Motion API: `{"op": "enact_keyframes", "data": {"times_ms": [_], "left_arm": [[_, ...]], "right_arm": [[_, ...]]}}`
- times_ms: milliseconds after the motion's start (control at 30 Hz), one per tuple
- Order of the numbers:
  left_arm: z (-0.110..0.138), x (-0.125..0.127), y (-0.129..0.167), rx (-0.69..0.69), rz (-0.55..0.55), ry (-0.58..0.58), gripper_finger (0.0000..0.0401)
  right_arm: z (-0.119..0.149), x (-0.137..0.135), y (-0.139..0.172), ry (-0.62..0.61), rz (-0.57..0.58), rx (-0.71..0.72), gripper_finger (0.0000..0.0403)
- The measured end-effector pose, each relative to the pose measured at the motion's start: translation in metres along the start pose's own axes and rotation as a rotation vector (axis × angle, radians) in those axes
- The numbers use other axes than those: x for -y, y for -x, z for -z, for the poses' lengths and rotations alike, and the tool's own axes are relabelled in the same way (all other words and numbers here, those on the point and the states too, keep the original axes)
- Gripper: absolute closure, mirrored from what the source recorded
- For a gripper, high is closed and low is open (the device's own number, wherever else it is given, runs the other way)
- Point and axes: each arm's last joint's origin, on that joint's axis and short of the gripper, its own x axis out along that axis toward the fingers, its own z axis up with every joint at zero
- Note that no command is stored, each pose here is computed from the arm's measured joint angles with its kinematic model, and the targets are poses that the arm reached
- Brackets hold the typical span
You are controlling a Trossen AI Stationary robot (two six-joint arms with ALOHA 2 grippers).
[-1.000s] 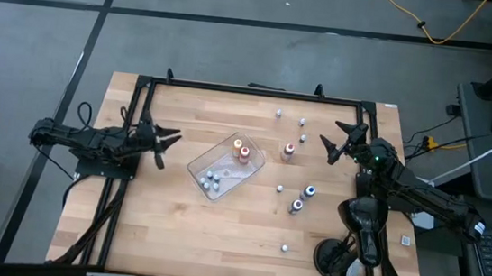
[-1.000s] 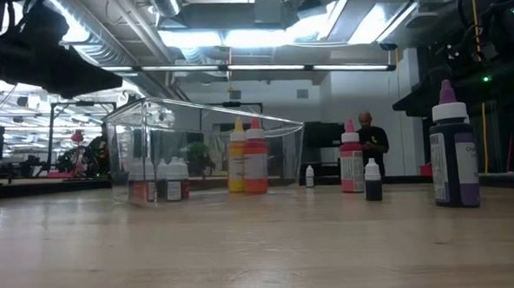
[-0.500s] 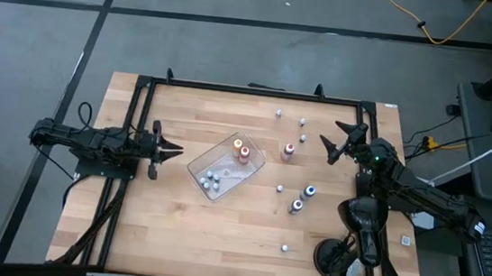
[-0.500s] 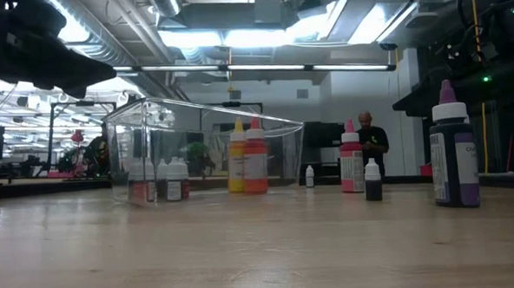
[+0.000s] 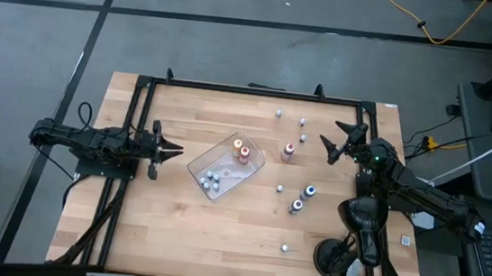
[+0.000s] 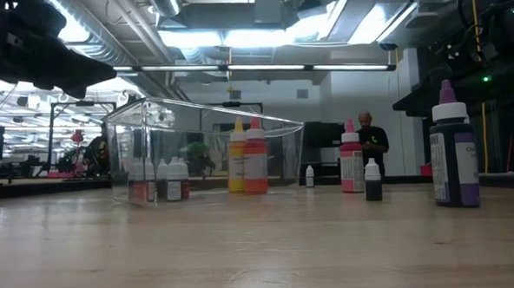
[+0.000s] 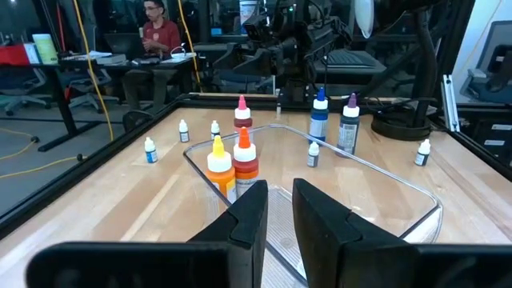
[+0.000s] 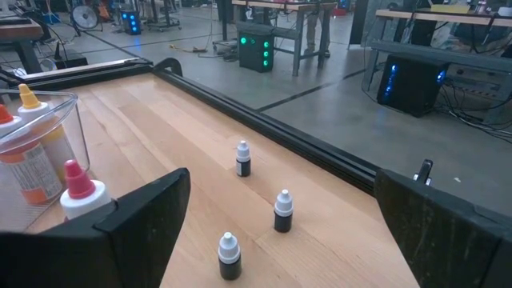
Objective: Pick & Place food coloring
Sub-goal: Put the top small black food coloring bottle into the transparent bin
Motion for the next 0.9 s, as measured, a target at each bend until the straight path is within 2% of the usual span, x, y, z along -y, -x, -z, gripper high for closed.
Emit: {"op": "enact_keyframes", "data": {"times_ms": [900], "left_arm": [[0.0000, 0.0000, 0.0000, 0.000, -0.001, 0.000, 0.0344]], "right_arm": [[0.0000, 0.0000, 0.0000, -0.002, 0.000, 0.000, 0.0008]]}}
